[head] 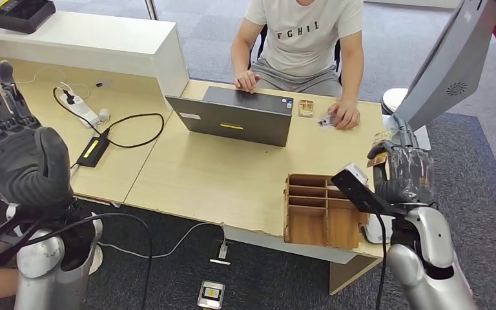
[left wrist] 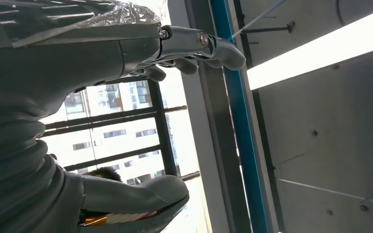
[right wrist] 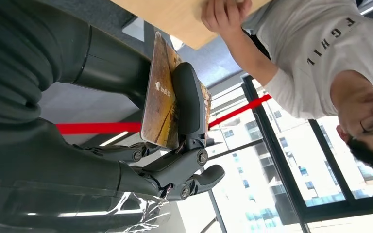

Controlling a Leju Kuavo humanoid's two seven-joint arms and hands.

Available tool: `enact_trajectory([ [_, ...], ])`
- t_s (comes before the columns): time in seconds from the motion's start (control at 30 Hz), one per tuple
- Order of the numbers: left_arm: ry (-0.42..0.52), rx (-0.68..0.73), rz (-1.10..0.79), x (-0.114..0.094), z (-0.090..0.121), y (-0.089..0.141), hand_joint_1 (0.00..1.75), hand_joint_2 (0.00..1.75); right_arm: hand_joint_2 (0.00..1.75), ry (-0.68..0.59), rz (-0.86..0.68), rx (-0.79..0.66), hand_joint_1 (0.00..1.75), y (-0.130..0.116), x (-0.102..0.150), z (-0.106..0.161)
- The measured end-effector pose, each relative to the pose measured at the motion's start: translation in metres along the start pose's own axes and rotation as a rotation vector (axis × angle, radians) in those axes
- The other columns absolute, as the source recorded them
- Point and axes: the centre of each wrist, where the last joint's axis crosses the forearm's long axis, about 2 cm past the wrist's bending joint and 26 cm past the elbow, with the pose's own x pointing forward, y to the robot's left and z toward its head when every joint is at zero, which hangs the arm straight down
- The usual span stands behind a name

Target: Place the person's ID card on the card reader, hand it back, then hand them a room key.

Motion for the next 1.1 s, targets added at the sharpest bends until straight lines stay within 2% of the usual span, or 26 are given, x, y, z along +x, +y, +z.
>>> enact_trajectory([
  [0.27, -0.015, 0.008, 0.048, -0.006, -0.003, -0.003, 0.00, 1.75, 1.75, -0.049, 0.010, -0.026, 1.75, -0.025, 0.006, -0.052],
  [0.53, -0.027, 0.012, 0.073, -0.013, -0.008, -0.007, 0.00, 1.75, 1.75, -0.064, 0.034, 0.058, 1.75, -0.016, 0.021, -0.091],
  [0.77, -0.021, 0.012, 0.077, -0.017, -0.007, -0.007, 0.00, 1.75, 1.75, -0.037, 0.079, 0.169, 1.75, 0.000, 0.029, -0.109],
  [1.1, -0.010, 0.018, 0.074, -0.019, -0.006, -0.007, 0.00, 1.75, 1.75, -0.017, 0.145, 0.292, 1.75, 0.018, 0.035, -0.114],
])
